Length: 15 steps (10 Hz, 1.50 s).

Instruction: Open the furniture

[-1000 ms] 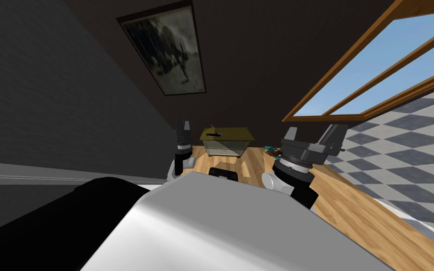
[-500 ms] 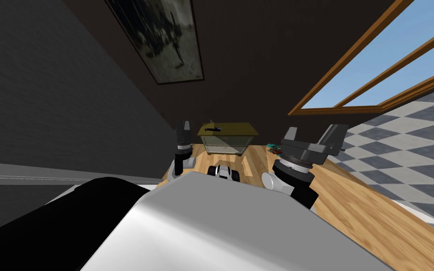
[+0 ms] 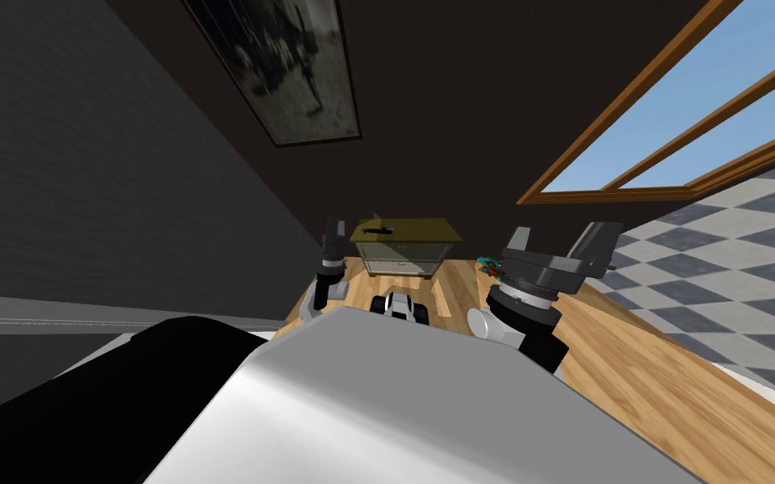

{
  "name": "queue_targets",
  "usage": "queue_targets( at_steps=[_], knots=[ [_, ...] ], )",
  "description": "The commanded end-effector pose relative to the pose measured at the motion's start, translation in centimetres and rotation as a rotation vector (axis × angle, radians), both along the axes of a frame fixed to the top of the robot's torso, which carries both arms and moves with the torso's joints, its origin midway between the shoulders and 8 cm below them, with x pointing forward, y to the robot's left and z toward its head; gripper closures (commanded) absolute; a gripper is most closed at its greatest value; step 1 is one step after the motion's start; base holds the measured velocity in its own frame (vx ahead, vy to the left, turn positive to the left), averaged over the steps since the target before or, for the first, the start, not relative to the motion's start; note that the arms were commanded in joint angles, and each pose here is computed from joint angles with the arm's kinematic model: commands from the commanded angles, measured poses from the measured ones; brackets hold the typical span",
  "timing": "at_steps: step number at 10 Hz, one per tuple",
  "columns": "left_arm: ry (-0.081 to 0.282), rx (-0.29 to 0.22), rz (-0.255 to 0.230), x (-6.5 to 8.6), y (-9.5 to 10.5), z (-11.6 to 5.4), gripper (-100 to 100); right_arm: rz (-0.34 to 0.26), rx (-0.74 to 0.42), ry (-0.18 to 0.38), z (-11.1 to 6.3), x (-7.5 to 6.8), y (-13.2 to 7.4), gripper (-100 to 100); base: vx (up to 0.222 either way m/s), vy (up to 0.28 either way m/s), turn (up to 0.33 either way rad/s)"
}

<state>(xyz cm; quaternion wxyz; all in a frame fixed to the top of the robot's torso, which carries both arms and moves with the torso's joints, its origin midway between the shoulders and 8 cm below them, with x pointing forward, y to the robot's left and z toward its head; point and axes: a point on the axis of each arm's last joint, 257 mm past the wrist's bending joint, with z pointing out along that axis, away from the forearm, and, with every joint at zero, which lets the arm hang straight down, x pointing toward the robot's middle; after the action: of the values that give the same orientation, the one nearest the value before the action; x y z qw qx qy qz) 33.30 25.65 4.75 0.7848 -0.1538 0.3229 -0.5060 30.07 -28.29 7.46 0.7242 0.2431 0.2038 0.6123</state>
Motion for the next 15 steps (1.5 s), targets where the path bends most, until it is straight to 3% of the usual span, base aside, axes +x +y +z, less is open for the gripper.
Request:
queue_targets(
  at_steps=[1,6,15],
  knots=[
    [0.034,0.029,-0.009,1.0,0.1,-2.4,-100,0.0,0.0,0.0,0.0,0.0,0.0,0,0.072,-0.068,0.008],
    [0.084,0.049,-0.008,2.3,0.7,-5.9,-100,0.0,0.0,0.0,0.0,0.0,0.0,0,0.054,-0.044,0.008],
    [0.191,0.062,0.007,4.3,2.7,-13.9,-100,0.0,0.0,0.0,0.0,0.0,0.0,0,0.057,-0.055,0.008]
  ],
)
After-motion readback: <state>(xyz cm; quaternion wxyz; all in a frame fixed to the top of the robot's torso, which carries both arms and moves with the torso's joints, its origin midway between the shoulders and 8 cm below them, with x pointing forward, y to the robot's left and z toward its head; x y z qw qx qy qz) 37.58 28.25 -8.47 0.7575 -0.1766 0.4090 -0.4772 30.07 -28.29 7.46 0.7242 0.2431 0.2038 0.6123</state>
